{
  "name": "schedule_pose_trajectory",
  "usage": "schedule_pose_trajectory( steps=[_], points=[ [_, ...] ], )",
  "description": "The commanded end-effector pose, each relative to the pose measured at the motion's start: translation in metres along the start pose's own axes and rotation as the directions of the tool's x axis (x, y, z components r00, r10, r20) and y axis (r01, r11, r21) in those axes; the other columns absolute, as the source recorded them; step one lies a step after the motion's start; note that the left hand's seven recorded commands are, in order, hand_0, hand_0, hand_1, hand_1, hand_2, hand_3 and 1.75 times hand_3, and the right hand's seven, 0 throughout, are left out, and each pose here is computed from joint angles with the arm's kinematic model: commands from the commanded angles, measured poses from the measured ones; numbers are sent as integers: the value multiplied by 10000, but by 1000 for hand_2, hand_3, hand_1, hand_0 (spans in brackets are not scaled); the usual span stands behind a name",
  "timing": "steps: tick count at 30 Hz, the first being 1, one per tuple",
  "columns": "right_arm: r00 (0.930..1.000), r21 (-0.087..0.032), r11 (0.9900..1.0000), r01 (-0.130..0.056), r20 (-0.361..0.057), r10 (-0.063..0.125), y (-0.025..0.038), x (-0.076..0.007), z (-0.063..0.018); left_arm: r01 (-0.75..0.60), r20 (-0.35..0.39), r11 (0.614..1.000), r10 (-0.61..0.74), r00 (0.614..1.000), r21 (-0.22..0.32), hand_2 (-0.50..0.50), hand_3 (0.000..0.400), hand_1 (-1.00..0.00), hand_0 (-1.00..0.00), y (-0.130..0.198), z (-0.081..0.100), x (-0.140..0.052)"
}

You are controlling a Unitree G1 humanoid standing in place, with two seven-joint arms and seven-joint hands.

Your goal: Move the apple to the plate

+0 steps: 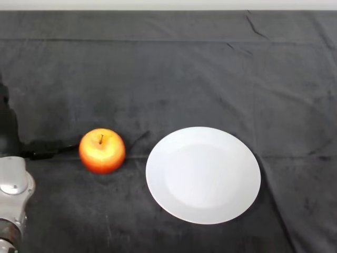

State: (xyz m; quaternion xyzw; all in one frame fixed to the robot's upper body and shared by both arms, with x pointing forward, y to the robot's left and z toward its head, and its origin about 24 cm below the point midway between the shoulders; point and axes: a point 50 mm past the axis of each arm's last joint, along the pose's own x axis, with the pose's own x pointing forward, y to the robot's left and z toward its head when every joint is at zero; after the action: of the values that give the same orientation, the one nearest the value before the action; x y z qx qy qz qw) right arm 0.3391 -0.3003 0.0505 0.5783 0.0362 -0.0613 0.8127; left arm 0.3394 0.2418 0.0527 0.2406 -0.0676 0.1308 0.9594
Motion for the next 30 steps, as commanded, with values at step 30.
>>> schedule_pose_trajectory(
  steps=[30],
  points=[
    [9975,-26,9984,-571,422,572,187,55,128,2371,-271,9369,-2382,9708,2568,0,0,0,0,187,203,-41]
  ],
)
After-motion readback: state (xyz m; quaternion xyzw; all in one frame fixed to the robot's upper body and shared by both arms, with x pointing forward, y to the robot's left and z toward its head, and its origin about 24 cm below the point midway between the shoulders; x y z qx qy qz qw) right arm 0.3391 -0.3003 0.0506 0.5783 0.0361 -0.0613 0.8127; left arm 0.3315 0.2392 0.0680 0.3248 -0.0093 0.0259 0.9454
